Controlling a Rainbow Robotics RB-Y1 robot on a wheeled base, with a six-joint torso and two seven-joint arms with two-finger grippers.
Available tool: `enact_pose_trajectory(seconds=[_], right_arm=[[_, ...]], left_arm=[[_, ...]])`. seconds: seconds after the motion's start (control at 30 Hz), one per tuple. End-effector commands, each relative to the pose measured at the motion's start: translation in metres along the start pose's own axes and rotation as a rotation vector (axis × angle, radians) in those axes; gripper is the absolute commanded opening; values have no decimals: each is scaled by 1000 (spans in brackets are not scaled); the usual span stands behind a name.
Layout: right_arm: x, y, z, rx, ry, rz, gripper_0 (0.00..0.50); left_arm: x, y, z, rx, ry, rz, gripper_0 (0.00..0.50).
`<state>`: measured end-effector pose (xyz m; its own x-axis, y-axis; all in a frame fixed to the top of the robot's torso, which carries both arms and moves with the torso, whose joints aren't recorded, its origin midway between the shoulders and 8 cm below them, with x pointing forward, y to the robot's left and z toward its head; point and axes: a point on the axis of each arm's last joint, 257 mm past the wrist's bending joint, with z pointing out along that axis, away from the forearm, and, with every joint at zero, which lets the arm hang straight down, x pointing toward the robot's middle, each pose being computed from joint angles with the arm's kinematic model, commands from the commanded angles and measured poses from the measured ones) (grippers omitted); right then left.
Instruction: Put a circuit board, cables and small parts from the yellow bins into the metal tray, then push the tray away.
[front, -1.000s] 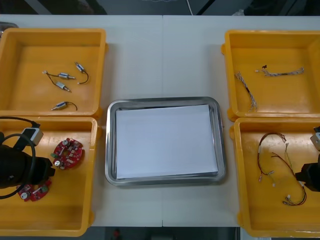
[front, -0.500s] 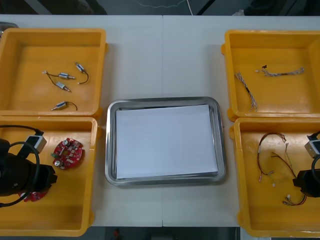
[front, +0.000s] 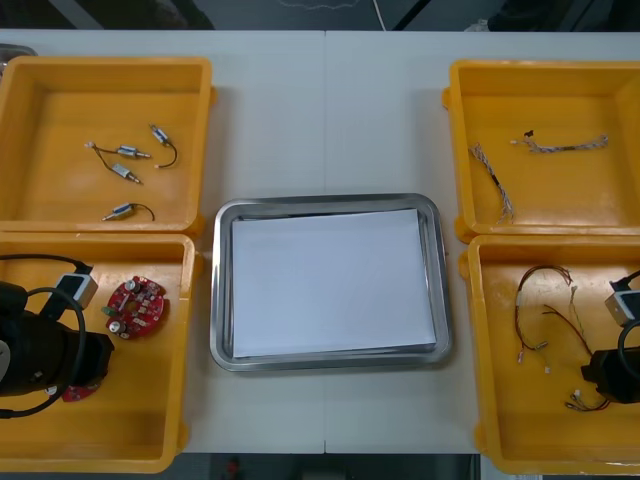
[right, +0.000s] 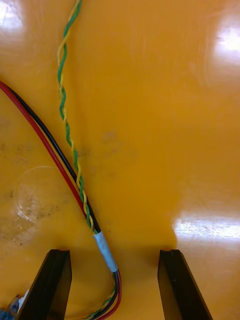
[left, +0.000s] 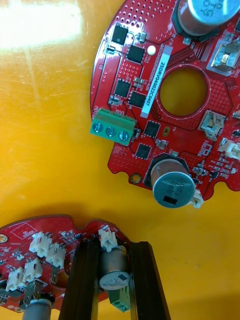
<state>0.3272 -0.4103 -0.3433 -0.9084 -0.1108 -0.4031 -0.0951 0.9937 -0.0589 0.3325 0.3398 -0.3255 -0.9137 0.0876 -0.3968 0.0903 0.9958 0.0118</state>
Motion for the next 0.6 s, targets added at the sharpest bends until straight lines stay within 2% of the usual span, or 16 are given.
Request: enact_pose_trajectory(seconds=[0.03, 0.33, 0.37, 0.4, 0.43, 0.47, 0.5, 0.53, 0.6], right_arm=[[16, 3, 8, -11, 6, -6, 500], [19, 11, 15, -30, -2, 6, 500], [19, 11, 15, -31, -2, 10, 476], [19, 13, 15, -35, -1, 15, 312], [20, 14, 16, -38, 2, 18, 172], [20, 14, 16, -39, 4, 20, 95], [20, 14, 15, -41, 4, 22, 61], [21, 15, 16, -43, 5, 26, 0], [21, 16, 15, -47, 5, 27, 0]], left_arm=[[16, 3, 4, -9, 24, 152, 0], [3, 13, -8, -18, 5, 152, 0], [2, 15, -9, -21, 5, 150, 0], [0, 17, -12, -24, 9, 151, 0], [-2, 17, -15, -26, 7, 153, 0], [-5, 19, -19, -33, 8, 154, 0], [-6, 20, -22, -35, 8, 156, 0], [-8, 20, -27, -38, 10, 157, 0], [-13, 21, -38, -47, 12, 161, 0]])
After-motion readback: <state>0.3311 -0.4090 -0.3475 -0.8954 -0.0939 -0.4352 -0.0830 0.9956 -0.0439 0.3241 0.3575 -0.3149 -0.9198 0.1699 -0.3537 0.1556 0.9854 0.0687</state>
